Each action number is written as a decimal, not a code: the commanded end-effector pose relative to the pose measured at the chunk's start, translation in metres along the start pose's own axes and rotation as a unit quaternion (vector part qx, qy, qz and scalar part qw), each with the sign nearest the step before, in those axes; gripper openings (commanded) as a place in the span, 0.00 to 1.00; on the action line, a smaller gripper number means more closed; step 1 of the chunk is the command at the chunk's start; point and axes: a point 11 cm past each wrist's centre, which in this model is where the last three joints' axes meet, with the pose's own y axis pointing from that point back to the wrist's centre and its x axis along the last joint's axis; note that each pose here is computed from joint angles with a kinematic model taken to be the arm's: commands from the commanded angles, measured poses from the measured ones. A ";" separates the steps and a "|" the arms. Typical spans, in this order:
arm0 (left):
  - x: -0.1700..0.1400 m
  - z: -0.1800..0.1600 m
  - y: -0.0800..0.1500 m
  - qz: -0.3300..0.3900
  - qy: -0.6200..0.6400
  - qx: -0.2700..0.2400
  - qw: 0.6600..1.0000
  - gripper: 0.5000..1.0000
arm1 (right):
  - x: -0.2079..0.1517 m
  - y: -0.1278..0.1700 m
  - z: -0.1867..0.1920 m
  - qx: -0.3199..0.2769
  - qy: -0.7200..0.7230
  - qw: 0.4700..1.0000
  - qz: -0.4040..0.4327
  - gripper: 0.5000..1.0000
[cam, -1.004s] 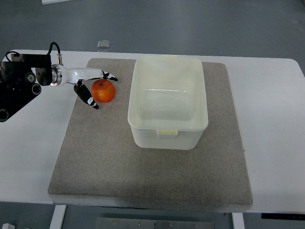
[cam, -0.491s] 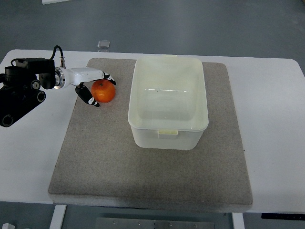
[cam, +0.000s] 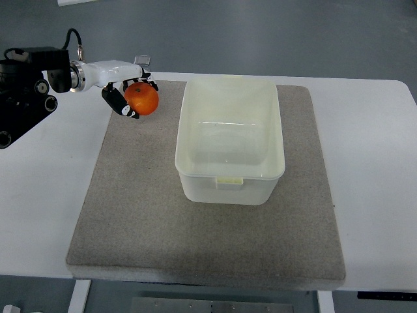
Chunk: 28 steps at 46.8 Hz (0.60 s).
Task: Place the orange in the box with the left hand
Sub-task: 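Close the left hand fingers around the orange, then lift the orange with the left hand and carry it over the box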
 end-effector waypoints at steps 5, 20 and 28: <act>0.055 0.021 0.012 0.022 -0.002 -0.026 0.999 0.00 | 0.000 0.000 -0.001 0.001 0.000 1.000 0.000 0.86; 0.071 0.104 0.015 0.009 -0.046 -0.130 0.990 0.00 | 0.000 0.000 0.000 0.000 0.000 1.000 0.000 0.86; 0.057 0.146 0.000 -0.009 -0.057 -0.177 0.982 0.00 | 0.000 0.000 0.000 0.000 0.000 1.000 0.000 0.86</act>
